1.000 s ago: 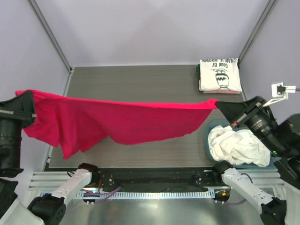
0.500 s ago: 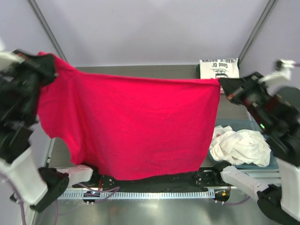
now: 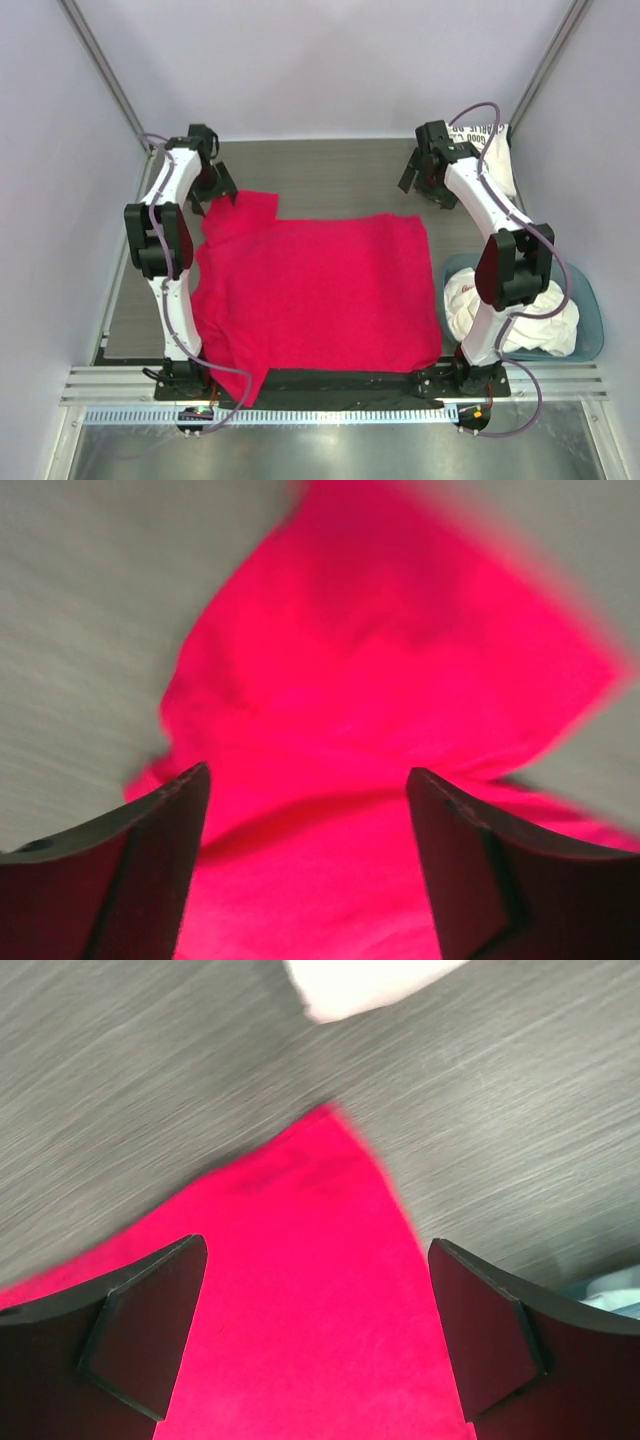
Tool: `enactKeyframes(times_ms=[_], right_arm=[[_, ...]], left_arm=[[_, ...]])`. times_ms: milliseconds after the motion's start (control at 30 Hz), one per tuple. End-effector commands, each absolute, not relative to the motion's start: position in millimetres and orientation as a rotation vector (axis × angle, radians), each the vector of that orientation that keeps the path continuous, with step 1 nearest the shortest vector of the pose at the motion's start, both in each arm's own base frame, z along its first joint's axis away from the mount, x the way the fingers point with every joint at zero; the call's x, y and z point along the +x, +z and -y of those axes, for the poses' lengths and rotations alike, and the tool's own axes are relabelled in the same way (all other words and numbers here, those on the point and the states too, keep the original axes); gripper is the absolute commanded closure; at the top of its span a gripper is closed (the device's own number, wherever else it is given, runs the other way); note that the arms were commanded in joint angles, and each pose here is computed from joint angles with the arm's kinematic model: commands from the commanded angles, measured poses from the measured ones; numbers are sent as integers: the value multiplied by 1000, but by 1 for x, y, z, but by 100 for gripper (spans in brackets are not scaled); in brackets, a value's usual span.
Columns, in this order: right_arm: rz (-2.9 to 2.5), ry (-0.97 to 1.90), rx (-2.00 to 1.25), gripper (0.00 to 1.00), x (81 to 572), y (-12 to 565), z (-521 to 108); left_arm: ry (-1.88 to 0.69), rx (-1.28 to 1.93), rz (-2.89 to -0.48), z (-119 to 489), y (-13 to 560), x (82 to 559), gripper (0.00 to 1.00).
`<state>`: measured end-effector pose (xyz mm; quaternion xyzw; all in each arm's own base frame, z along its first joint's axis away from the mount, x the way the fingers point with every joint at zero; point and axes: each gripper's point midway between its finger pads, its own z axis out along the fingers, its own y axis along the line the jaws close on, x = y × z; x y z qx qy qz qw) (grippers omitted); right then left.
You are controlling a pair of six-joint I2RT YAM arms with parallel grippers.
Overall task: Fold and stack the t-shirts
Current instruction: Flatten the tshirt out
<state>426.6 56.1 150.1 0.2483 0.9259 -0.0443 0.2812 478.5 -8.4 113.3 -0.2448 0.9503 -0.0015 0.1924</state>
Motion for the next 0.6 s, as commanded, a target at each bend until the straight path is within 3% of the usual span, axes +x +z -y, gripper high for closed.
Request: enactKeyframes(times_ms=[0, 233, 567], right_arm=[[-2306, 63, 551, 0, 425, 232, -72], [-2377, 266, 488, 0, 391, 206, -107], [-2614, 296, 466, 0, 375, 118, -133]], left_arm=[[-113, -621, -2495, 24, 194, 457, 18], [-29, -615, -2581, 15, 169, 409, 21], [-217, -699, -2674, 42, 98, 369, 24]])
